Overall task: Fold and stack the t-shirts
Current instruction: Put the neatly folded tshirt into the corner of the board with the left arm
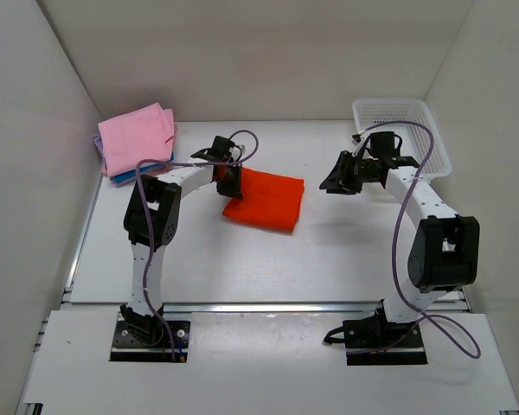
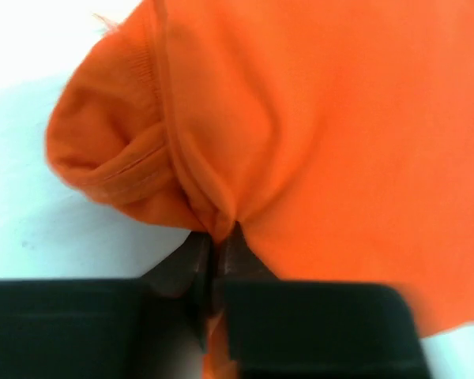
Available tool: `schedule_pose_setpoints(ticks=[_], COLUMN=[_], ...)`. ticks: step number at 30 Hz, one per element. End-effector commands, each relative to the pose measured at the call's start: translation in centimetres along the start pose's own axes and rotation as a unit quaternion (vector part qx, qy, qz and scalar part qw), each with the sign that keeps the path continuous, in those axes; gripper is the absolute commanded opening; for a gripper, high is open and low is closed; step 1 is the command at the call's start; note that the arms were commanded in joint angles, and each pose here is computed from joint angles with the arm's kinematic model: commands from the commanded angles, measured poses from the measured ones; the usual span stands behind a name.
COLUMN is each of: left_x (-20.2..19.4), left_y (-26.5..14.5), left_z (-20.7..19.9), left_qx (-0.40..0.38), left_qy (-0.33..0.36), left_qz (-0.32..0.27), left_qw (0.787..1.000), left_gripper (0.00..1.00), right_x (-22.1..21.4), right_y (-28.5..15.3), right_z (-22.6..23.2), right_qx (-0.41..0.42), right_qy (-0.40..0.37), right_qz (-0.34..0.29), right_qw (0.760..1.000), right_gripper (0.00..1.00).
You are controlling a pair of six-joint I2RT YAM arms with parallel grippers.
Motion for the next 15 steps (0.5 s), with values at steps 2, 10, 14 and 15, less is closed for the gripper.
schedule_pose_setpoints(ticks=[2, 10, 14, 15], left_x=[-4.0, 7.0, 13.9, 16.1], left_y=[1.4, -6.8, -12.3, -14.1], left_z=[-1.2, 4.2, 7.1, 8.0], left_qx=[-0.016, 0.092, 0.099, 0.092], left_qy=[0.008, 0.005, 0.003, 0.0], left_qz=[0.087, -0.045, -0.142, -0.176], left_qw=[0.996, 0.995, 0.985, 0.98], left_gripper=[0.0, 0.0, 0.0, 0.0], right_x=[0.6, 0.3, 0.0, -0.4], right_y=[-2.1, -3.4, -3.8, -3.6], right_z=[1.4, 1.9, 2.9, 3.2], right_qx=[0.043, 0.061, 0.081, 0.087], right_qy=[-0.017, -0.018, -0.019, -0.015], right_qz=[-0.034, -0.037, -0.034, -0.027], right_qw=[0.998, 0.997, 0.996, 0.996], right_gripper=[0.27, 0.21, 0.22, 0.21])
Point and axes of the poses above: each gripper's point midway between its finger pads, its own y axis out along the fingers, its own z axis along the line the jaws close on, x = y × z, the point moved 4 cm from there along -y, back along the fingers, and after that the axes turned 5 degrees about y, right-handed, at the moved point
